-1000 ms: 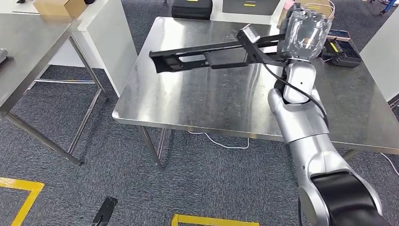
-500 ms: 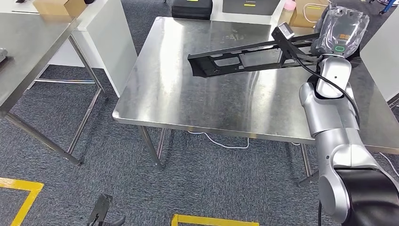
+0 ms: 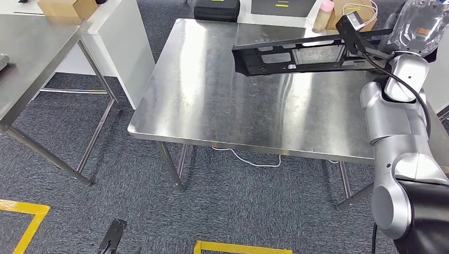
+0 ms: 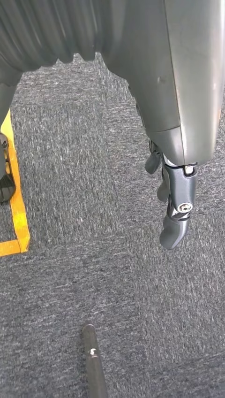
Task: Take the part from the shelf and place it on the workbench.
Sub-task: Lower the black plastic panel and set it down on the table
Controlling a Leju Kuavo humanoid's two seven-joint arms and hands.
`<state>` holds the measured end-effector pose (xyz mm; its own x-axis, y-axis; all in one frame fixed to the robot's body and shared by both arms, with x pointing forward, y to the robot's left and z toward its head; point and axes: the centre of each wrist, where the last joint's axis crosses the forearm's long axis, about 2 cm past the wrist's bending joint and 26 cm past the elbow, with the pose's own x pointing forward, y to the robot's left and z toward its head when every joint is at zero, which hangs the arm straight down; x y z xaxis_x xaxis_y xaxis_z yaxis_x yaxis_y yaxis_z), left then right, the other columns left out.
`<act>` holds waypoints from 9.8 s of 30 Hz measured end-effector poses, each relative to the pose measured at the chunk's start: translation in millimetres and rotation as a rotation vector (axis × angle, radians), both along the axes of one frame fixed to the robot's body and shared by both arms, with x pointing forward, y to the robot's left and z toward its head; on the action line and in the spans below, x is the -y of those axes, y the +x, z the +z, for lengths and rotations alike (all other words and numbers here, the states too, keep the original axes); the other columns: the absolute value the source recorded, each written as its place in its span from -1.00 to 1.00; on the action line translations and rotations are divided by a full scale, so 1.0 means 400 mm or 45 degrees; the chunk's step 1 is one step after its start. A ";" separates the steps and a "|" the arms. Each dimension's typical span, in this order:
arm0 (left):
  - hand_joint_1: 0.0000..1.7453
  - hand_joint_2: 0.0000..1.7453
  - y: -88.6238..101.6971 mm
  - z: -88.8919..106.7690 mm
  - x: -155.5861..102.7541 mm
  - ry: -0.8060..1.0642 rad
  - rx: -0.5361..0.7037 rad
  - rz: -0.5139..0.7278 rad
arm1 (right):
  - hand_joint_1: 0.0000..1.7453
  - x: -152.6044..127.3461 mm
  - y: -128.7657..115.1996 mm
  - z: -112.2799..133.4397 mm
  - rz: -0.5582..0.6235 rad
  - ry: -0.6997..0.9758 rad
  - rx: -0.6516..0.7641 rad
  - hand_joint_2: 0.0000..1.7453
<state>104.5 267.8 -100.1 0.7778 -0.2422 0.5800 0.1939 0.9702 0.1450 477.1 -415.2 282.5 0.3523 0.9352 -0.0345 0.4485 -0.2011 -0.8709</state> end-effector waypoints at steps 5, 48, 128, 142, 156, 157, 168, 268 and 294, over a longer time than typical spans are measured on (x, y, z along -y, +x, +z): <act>-1.00 1.00 0.000 0.000 0.000 0.008 -0.021 -0.007 | 1.00 0.009 -0.004 -0.012 -0.004 0.029 -0.005 1.00; -1.00 1.00 0.002 0.000 -0.017 0.074 -0.059 0.000 | 1.00 0.015 -0.015 -0.057 0.127 -0.051 -0.152 1.00; -1.00 1.00 -0.052 -0.012 -0.034 0.122 -0.143 0.033 | 1.00 -0.136 -0.014 -0.130 0.561 -0.098 -0.251 1.00; -1.00 1.00 -0.060 -0.013 -0.034 0.143 -0.151 0.032 | 1.00 -0.086 -0.007 -0.091 0.418 -0.086 -0.198 1.00; -1.00 1.00 -0.045 -0.010 -0.025 0.150 -0.055 0.032 | 1.00 -0.026 -0.003 -0.048 0.363 -0.130 -0.172 1.00; -1.00 1.00 -0.046 -0.010 -0.025 0.167 -0.004 0.036 | 1.00 -0.027 -0.005 -0.056 0.366 -0.139 -0.184 1.00; -1.00 1.00 -0.053 -0.009 -0.036 0.256 0.203 0.092 | -1.00 -0.070 -0.022 -0.131 0.410 -0.158 -0.281 -1.00; -1.00 -1.00 -0.050 -0.010 -0.040 0.220 0.003 0.145 | -1.00 0.179 -0.087 -0.149 -0.081 1.344 -0.889 -1.00; -1.00 -1.00 -0.045 -0.009 -0.035 0.216 0.027 0.158 | -1.00 0.150 -0.049 -0.085 -0.121 0.781 -0.805 -1.00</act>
<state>86.6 281.7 -103.6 0.7958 -0.2413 0.5554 0.0699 0.9477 0.3114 457.4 -475.3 248.4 0.5143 0.8207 0.2490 -0.1483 0.3711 -0.9167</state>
